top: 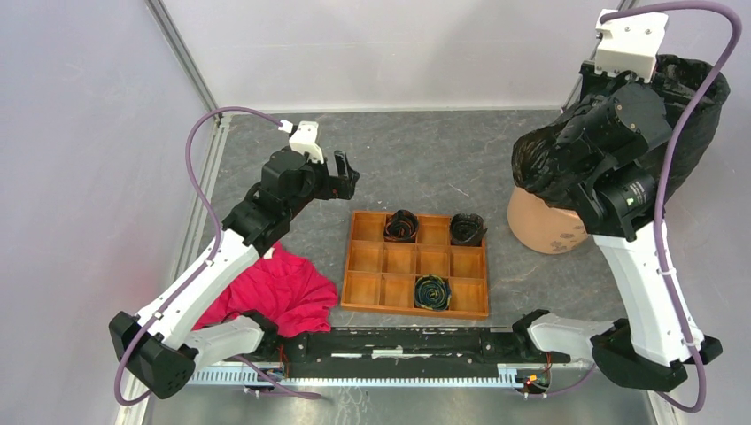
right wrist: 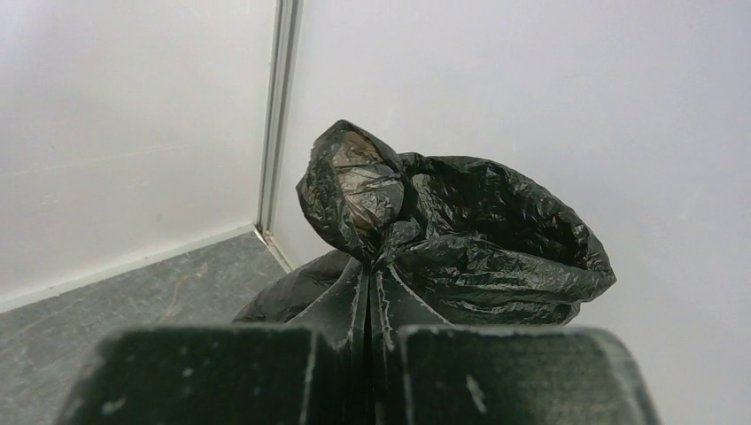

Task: Put the trash bags into the trash bin

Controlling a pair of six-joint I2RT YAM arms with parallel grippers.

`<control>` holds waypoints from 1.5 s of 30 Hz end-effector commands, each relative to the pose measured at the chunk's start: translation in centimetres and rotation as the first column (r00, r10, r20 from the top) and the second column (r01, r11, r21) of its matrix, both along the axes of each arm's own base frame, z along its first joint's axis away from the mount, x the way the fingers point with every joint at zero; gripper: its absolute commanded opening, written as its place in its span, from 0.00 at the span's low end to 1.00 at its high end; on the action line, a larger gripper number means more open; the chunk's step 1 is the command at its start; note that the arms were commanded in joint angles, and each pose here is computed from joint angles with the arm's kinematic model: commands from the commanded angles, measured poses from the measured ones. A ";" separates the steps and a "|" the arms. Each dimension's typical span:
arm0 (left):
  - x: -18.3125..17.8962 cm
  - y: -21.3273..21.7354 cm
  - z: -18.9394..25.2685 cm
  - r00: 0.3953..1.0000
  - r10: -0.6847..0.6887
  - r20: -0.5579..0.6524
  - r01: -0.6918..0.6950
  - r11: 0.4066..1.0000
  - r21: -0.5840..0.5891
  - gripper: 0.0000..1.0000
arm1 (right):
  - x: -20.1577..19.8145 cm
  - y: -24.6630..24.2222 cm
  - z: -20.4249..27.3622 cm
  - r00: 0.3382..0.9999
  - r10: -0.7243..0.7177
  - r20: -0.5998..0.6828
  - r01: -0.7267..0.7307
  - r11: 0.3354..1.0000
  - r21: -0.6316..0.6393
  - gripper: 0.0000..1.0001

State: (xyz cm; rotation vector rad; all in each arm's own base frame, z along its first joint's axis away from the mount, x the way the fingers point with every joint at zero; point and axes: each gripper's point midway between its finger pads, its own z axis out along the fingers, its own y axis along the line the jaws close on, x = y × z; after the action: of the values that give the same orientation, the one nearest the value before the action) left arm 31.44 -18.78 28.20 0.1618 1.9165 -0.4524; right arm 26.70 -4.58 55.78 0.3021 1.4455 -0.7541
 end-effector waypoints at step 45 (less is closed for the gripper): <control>-1.1 -0.6 1.1 0.997 -0.050 0.064 0.052 0.998 -0.022 1.00 | 14.9 0.7 -36.4 0.750 0.612 -0.250 -0.340 0.682 0.648 0.00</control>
State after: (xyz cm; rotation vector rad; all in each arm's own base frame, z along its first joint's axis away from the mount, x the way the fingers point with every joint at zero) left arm 30.40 -19.35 27.74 0.1940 1.9076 -0.4931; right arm 38.87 -8.59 17.62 0.3173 2.1958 -0.2115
